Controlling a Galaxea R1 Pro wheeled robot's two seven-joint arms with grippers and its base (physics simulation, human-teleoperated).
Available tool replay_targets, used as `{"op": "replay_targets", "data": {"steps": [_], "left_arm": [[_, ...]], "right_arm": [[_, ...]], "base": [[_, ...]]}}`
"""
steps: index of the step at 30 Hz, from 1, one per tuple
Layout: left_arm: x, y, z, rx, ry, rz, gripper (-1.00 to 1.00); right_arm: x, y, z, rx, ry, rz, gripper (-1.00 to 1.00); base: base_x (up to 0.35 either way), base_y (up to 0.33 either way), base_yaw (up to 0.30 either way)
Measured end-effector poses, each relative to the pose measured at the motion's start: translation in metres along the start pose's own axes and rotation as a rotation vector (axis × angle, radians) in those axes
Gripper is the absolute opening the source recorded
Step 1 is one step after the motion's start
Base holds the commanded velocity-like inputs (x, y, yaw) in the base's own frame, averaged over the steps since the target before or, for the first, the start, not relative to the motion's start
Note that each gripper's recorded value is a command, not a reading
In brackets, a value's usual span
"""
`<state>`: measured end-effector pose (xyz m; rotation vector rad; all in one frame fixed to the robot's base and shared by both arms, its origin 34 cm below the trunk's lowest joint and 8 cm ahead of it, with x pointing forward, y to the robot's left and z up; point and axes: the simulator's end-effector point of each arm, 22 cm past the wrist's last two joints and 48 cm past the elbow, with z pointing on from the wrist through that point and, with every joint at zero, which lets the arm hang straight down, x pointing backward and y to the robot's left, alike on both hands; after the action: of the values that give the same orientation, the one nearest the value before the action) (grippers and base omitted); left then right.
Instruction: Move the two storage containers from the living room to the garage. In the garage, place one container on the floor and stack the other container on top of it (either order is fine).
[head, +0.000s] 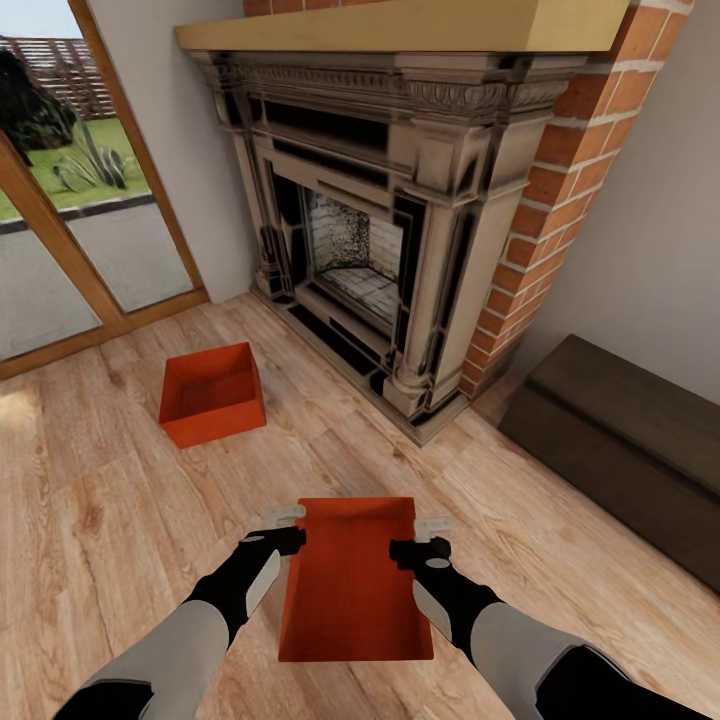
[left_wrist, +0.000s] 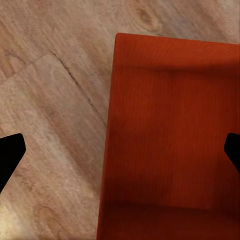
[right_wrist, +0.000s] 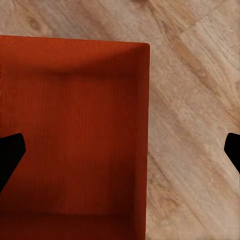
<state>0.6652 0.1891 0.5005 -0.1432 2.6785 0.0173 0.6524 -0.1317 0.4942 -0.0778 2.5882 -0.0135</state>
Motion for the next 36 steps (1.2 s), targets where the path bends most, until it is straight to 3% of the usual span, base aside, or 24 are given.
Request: {"op": "replay_targets", "data": {"steps": [6, 12, 14, 16, 18, 21, 27, 36], "left_arm": [[0.001, -0.001, 0.000, 0.003, 0.002, 0.003, 1.00], [0.015, -0.004, 0.001, 0.001, 0.025, 0.016, 1.00], [0.040, -0.001, 0.003, -0.008, 0.085, 0.016, 1.00], [0.047, 0.000, 0.002, -0.011, 0.112, 0.018, 1.00], [0.070, 0.001, -0.002, -0.012, 0.224, 0.037, 1.00], [0.081, 0.004, -0.005, -0.024, 0.279, 0.052, 1.00], [0.083, 0.017, -0.007, -0.085, 0.297, 0.064, 1.00], [0.083, 0.020, -0.007, -0.096, 0.299, 0.067, 1.00]], "right_arm": [[-0.001, -0.001, 0.000, 0.000, -0.006, -0.001, 1.00], [0.012, -0.016, 0.002, 0.030, 0.019, 0.003, 1.00], [0.040, -0.040, 0.002, 0.074, 0.072, -0.003, 1.00], [0.048, -0.041, 0.001, 0.076, 0.101, -0.013, 1.00], [0.074, -0.041, -0.003, 0.074, 0.225, -0.036, 1.00], [0.086, -0.041, -0.006, 0.073, 0.284, -0.035, 1.00], [0.091, -0.047, -0.007, 0.080, 0.309, -0.033, 1.00], [0.090, -0.049, -0.007, 0.090, 0.304, -0.032, 1.00]], "base": [[0.000, 0.000, 0.000], [0.000, 0.000, 0.000], [0.000, 0.000, 0.000], [0.000, 0.000, 0.000], [0.000, 0.000, 0.000], [0.000, 0.000, 0.000], [0.000, 0.000, 0.000], [0.000, 0.000, 0.000]]}}
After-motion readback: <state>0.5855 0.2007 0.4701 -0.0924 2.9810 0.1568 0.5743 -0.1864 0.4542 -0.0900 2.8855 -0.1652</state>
